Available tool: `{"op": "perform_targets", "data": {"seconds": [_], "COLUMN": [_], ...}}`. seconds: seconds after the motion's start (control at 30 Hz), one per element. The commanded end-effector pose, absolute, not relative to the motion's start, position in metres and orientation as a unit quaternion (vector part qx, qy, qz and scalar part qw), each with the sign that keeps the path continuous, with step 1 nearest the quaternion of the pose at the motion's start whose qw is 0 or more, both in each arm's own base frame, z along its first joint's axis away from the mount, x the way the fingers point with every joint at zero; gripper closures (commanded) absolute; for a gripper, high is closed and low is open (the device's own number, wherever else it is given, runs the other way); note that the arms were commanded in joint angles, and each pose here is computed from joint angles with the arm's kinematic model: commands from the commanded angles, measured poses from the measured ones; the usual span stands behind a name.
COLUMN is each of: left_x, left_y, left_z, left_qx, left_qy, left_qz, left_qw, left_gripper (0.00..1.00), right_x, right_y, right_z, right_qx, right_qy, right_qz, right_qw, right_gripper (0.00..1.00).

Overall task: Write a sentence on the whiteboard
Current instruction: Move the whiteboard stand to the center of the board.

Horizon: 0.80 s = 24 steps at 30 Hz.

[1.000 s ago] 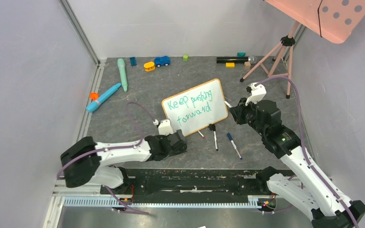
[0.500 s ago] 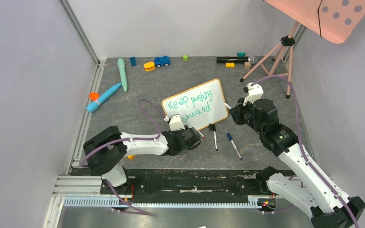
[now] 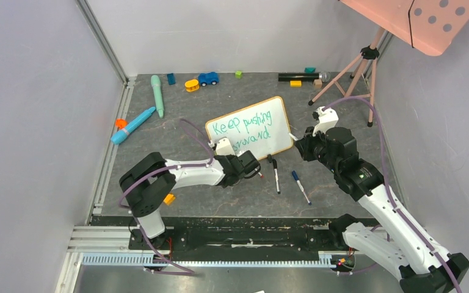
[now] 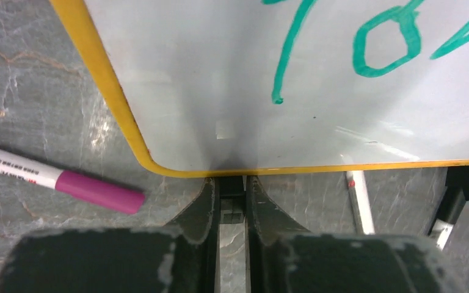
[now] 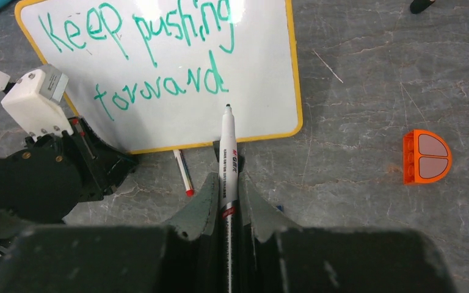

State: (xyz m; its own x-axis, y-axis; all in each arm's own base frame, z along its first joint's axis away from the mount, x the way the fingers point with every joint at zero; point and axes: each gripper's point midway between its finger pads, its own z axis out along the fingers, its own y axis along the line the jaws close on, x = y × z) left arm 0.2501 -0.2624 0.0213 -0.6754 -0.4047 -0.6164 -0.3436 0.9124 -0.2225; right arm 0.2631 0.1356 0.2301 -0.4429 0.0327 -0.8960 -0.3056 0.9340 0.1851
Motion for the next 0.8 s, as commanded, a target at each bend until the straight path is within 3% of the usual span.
{"op": "perform_targets", "data": {"seconds": [0.0,0.33,0.77], "left_x": [0.286,0.335,0.362], "left_y": [-0.253,-0.222,-0.158], "left_z": [0.027,0.041,0.065], "left_qx": [-0.267,-0.304,-0.276], "left_qy": [0.886,0.865,0.864], "left_qz": [-0.017,0.029,0.047], "left_qw": [0.378,0.398,0.418], "left_gripper": [0.98,0.98,0.98], "right_x": [0.267,0.265,0.265], "right_y": [0.133,0.131,0.132], "right_z": [0.256,0.256,0.248], "right_qx": [-0.081,-0.086,-0.082], "right_qy": [0.816,0.816,0.818], "right_qz": [0.161,0.157,0.162], "right_qw": [0.550,0.549,0.546], "right_gripper": [1.00,1.00,1.00]}}
